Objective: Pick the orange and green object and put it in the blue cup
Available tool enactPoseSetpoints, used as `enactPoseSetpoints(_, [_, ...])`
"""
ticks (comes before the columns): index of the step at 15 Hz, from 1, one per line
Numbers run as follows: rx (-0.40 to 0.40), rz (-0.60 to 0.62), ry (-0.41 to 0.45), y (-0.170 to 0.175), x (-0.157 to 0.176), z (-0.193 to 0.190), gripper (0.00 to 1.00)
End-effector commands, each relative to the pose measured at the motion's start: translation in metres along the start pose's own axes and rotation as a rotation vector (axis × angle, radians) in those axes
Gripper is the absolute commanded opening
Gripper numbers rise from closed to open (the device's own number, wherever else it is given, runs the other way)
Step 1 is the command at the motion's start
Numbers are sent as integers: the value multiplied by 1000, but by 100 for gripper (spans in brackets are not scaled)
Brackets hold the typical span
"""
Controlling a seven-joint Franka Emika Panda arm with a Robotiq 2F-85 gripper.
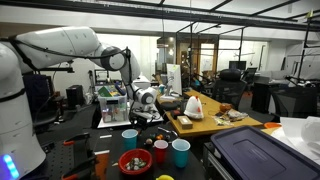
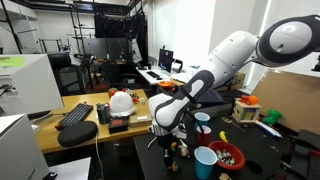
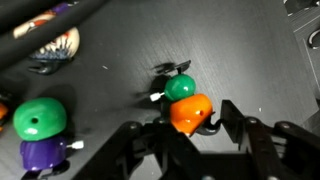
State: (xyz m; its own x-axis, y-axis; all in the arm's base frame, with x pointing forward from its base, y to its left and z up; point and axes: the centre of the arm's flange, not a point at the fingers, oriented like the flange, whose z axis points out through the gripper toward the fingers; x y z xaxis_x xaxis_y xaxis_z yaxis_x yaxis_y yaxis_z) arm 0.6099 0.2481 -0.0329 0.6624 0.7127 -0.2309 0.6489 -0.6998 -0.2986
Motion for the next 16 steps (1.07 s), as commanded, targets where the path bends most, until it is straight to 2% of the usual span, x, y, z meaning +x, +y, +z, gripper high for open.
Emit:
enactPoseSetpoints(1, [11, 3, 42, -11, -15, -53, 28])
enactPoseSetpoints(5, [-5, 35, 83, -18, -31, -119, 28])
enactPoseSetpoints(9, [-34, 135, 107, -1, -60, -178, 28])
enactPoseSetpoints(16, [-54, 478, 182, 87, -145, -259, 28])
